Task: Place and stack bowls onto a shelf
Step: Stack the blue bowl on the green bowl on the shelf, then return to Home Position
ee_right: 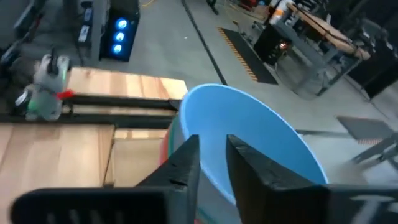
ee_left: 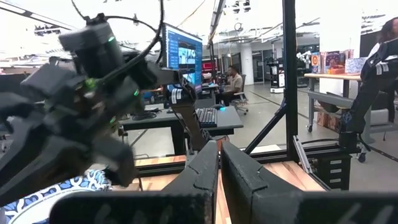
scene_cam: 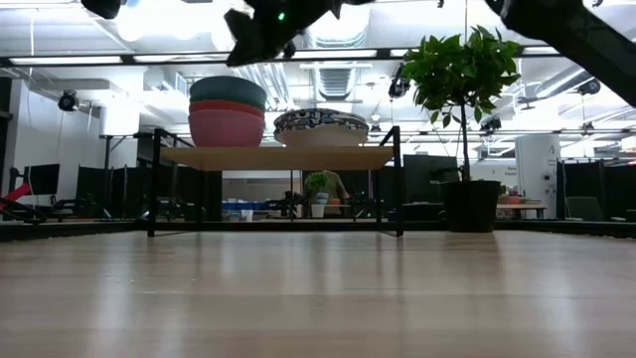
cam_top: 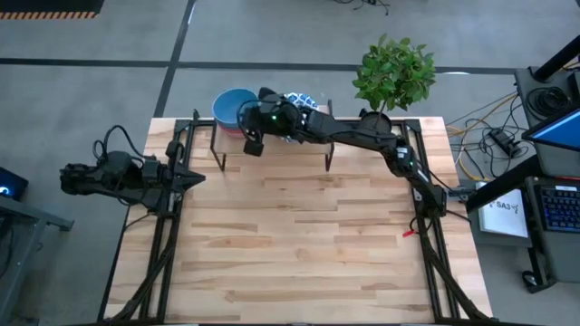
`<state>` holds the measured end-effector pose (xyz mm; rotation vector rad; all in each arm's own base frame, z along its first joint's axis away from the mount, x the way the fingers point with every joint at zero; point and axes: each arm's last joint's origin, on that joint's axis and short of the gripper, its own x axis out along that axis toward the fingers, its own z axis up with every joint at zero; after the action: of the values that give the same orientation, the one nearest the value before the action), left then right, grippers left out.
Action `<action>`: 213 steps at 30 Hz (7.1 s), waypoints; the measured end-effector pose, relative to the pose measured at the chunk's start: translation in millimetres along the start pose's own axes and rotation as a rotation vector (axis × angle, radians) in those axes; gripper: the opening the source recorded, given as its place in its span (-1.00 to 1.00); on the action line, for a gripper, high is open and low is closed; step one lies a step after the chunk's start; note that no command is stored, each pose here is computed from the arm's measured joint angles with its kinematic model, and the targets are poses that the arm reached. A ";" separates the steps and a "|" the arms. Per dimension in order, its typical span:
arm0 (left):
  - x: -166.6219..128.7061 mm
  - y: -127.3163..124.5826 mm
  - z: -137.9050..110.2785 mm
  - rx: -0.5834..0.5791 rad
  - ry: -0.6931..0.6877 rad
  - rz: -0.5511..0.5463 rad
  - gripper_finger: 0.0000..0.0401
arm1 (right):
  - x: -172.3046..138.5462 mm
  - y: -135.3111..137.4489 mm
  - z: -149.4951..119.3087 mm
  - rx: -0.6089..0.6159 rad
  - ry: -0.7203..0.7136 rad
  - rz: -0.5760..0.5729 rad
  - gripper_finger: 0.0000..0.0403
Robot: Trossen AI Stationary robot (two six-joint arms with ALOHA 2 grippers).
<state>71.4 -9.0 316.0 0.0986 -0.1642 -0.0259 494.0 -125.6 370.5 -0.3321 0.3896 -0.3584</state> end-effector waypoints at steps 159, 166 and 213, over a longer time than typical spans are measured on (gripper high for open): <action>9.4 -14.6 -146.0 -0.159 0.121 0.179 -1.00 | -321.2 85.1 -317.4 0.349 -0.305 0.516 -0.95; 10.1 -14.9 -147.1 -0.157 0.132 0.178 -1.00 | -321.1 85.2 -317.5 0.348 -0.304 0.516 -0.95; 10.2 -14.9 -147.3 -0.156 0.135 0.178 -1.00 | -321.1 85.2 -317.5 0.349 -0.303 0.516 -0.95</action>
<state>105.4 -10.1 171.5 -0.0700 -0.0354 0.1455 105.5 0.4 159.7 0.0626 0.1004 0.1331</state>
